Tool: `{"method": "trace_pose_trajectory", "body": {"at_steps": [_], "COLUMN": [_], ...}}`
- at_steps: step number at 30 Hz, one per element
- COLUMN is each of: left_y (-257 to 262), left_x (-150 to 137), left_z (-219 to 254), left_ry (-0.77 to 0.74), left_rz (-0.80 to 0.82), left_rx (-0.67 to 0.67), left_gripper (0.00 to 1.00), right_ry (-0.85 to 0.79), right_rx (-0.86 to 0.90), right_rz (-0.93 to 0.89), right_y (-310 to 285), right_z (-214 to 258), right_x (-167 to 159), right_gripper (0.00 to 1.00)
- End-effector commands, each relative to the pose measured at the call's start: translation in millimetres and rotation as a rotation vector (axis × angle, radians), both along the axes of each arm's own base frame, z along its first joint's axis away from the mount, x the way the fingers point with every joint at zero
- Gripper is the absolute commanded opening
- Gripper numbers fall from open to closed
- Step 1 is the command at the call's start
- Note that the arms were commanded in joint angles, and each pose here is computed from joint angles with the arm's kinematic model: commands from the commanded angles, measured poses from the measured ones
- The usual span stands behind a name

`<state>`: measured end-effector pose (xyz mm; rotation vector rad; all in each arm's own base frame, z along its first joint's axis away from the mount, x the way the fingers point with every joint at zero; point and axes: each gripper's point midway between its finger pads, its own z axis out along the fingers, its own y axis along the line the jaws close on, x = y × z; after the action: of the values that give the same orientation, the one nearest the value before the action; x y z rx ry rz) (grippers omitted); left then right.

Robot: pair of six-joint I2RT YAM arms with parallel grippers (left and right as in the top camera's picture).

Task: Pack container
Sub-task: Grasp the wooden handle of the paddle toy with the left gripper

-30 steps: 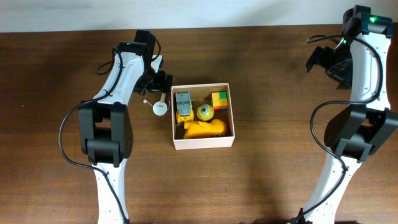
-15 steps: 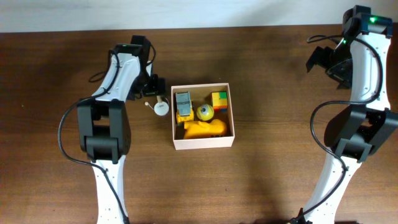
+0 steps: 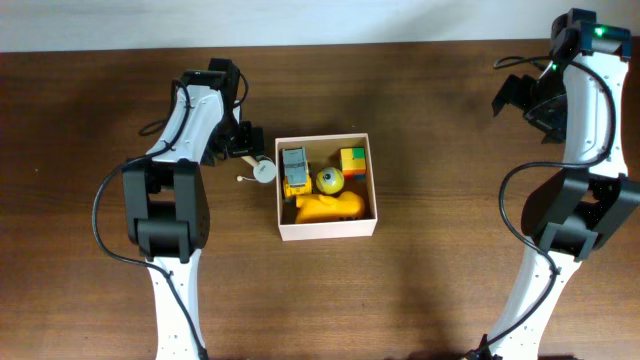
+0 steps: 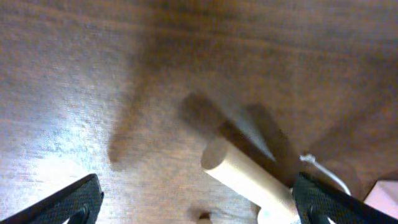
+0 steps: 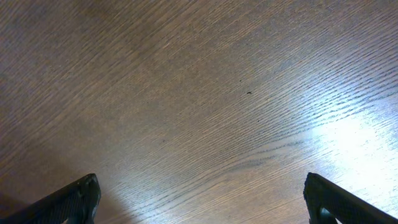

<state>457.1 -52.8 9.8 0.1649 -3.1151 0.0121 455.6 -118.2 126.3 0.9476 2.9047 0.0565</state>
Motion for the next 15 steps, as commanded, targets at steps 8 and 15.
{"method": "trace_pose_trajectory", "body": {"at_steps": [8, 15], "left_y": [-13, -14], "left_x": [-8, 0], "left_z": [-1, -1], "left_ry": [0.041, 0.007], "left_rz": [-0.016, 0.011], "left_rx": [-0.077, -0.077], "left_gripper": [0.60, 0.56], "right_ry": [0.000, 0.000], "right_rx": [0.006, 0.006], "right_rz": [-0.005, -0.005], "right_y": [2, 2], "right_z": [-2, -2], "right_x": [1, 1], "right_gripper": [0.99, 0.99]}}
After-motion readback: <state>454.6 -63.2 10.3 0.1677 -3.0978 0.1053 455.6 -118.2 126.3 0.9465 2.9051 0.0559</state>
